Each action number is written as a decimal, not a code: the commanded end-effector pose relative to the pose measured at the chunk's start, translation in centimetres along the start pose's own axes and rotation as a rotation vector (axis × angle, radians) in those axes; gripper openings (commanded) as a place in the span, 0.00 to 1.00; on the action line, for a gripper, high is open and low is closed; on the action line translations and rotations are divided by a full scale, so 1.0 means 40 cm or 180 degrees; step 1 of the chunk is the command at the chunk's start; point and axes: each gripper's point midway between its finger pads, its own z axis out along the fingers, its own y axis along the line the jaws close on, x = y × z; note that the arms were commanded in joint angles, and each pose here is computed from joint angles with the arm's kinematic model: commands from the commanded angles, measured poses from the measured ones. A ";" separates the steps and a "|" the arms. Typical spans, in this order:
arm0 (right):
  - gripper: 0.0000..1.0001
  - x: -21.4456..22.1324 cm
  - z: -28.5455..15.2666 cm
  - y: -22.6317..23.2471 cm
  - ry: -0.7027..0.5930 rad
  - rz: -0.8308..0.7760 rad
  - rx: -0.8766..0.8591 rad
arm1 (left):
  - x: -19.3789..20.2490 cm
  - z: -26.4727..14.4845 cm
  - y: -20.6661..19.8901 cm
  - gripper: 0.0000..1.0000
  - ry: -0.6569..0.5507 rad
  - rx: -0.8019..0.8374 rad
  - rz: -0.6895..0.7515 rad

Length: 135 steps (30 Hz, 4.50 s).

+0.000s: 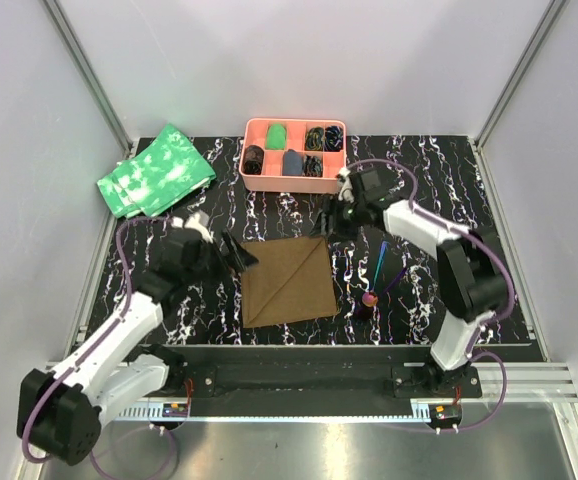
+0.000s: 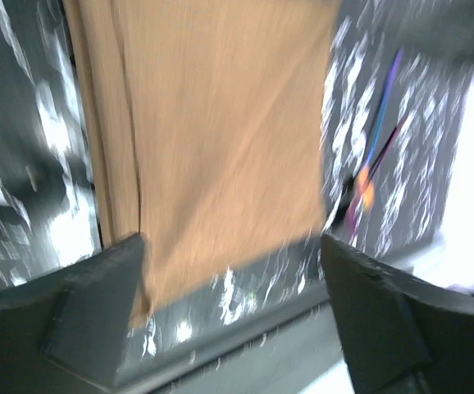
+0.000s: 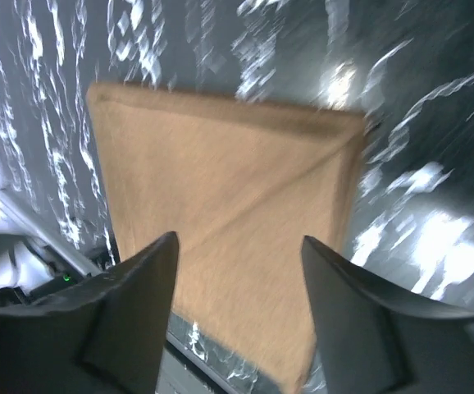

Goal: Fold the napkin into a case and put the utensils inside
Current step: Smooth out the upper triangle-folded napkin at the center of the board, then move the upper triangle-folded napkin to the center of the board, then pick up the upper triangle-folded napkin from the center of the board.

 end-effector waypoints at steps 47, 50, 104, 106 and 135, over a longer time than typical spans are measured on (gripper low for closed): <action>0.13 0.306 0.088 -0.047 0.0464 -0.1055 0.0613 | -0.147 0.276 0.198 0.35 0.0266 -0.0686 -0.0206; 0.20 0.286 0.066 -0.016 0.0463 -0.1140 0.0599 | -0.147 0.251 0.177 0.35 0.0195 -0.0583 -0.0226; 0.49 0.553 0.161 0.240 0.1018 -0.2260 0.1138 | -0.197 0.021 0.150 0.66 -0.0342 -0.0423 -0.0671; 0.49 0.560 0.163 0.227 0.1032 -0.2284 0.1200 | -0.192 0.022 0.156 0.66 -0.0313 -0.0449 -0.0684; 0.00 0.492 0.098 0.299 0.0491 -0.2332 0.1167 | -0.110 0.202 0.131 0.75 0.0267 -0.0143 -0.1245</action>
